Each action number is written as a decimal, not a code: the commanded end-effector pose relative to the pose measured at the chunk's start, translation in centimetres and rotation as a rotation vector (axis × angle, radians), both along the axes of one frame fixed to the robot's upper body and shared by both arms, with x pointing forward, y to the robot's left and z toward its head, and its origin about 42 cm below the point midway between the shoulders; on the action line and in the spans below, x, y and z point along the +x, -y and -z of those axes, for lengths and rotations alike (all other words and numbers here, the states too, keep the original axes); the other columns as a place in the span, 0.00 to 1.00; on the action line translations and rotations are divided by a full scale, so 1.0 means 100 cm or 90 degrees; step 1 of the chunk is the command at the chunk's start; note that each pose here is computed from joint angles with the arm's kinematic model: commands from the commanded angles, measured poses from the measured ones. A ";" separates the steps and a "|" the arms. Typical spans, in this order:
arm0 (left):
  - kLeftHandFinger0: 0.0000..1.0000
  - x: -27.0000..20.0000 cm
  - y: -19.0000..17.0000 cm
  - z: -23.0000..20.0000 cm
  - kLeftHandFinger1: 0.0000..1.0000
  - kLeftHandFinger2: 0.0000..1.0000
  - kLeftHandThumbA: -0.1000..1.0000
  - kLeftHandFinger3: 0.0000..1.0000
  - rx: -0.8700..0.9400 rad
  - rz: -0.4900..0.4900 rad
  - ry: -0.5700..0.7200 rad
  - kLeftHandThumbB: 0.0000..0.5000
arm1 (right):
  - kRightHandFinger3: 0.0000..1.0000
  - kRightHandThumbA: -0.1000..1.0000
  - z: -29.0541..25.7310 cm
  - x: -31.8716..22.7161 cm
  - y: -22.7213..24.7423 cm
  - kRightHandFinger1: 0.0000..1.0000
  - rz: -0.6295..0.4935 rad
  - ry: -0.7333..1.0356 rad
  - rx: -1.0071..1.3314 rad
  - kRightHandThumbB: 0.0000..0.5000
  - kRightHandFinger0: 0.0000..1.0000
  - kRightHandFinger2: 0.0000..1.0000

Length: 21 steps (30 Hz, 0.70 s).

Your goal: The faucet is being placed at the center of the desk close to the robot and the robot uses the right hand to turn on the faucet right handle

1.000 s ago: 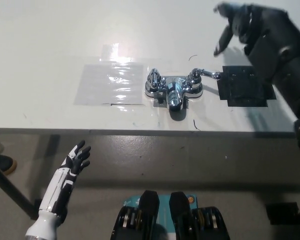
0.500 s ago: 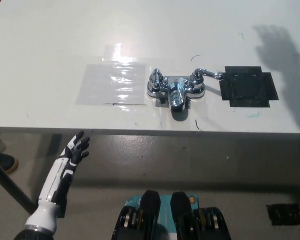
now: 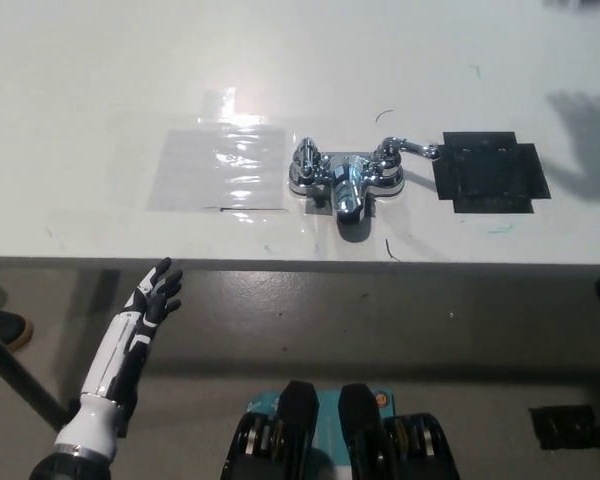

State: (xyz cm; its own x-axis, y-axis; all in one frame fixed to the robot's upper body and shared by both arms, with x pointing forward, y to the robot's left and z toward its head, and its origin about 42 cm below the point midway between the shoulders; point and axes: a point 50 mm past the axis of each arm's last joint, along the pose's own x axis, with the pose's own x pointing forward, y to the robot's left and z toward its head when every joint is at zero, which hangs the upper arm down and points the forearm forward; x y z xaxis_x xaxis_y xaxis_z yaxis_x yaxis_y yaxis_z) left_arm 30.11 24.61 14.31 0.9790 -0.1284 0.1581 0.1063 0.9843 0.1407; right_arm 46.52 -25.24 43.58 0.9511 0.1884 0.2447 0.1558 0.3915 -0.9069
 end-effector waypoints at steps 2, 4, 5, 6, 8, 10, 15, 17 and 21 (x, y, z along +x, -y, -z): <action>1.00 0.019 -0.003 -0.025 1.00 1.00 0.94 1.00 -0.008 0.024 0.056 0.39 | 1.00 1.00 0.049 -0.181 0.017 1.00 -0.269 0.283 0.342 0.47 1.00 1.00; 1.00 0.020 -0.003 -0.025 1.00 1.00 0.95 1.00 -0.005 0.022 0.057 0.38 | 1.00 1.00 0.071 -0.186 0.013 1.00 -0.274 0.258 0.378 0.49 1.00 1.00; 1.00 0.020 -0.004 -0.026 1.00 1.00 0.95 1.00 -0.003 0.022 0.059 0.36 | 1.00 1.00 0.081 -0.188 0.010 1.00 -0.282 0.252 0.399 0.49 1.00 1.00; 1.00 0.021 -0.004 -0.026 1.00 1.00 0.95 1.00 -0.002 0.022 0.060 0.36 | 1.00 1.00 0.085 -0.189 0.009 1.00 -0.285 0.250 0.408 0.49 1.00 1.00; 1.00 0.022 -0.003 -0.026 1.00 1.00 0.97 1.00 -0.002 0.023 0.062 0.34 | 1.00 1.00 0.104 -0.192 0.004 1.00 -0.303 0.222 0.463 0.54 1.00 1.00; 1.00 0.022 -0.002 -0.026 1.00 1.00 0.97 1.00 -0.006 0.026 0.064 0.30 | 1.00 1.00 0.119 -0.196 0.001 1.00 -0.294 0.201 0.486 0.64 1.00 1.00; 1.00 0.023 -0.003 -0.026 1.00 1.00 0.98 1.00 -0.010 0.029 0.066 0.29 | 1.00 1.00 0.153 -0.197 -0.011 1.00 -0.301 0.144 0.559 0.80 1.00 1.00; 1.00 0.024 -0.002 -0.028 1.00 1.00 0.98 1.00 -0.008 0.029 0.068 0.27 | 1.00 1.00 0.169 -0.197 -0.018 1.00 -0.295 0.116 0.598 0.82 1.00 1.00; 1.00 0.026 -0.003 -0.029 1.00 1.00 0.99 1.00 -0.008 0.030 0.070 0.28 | 1.00 1.00 0.196 -0.193 -0.027 1.00 -0.281 0.073 0.637 0.73 1.00 1.00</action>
State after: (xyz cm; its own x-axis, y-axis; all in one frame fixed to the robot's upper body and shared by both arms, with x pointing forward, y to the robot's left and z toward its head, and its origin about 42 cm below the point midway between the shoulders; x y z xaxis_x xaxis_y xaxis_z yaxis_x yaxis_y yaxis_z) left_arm 31.08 24.54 14.46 0.9781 -0.1319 0.1610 0.1109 0.9849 0.1330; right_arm 29.15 -23.23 22.06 0.9431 0.2654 0.2005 -0.1630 0.8943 -0.4168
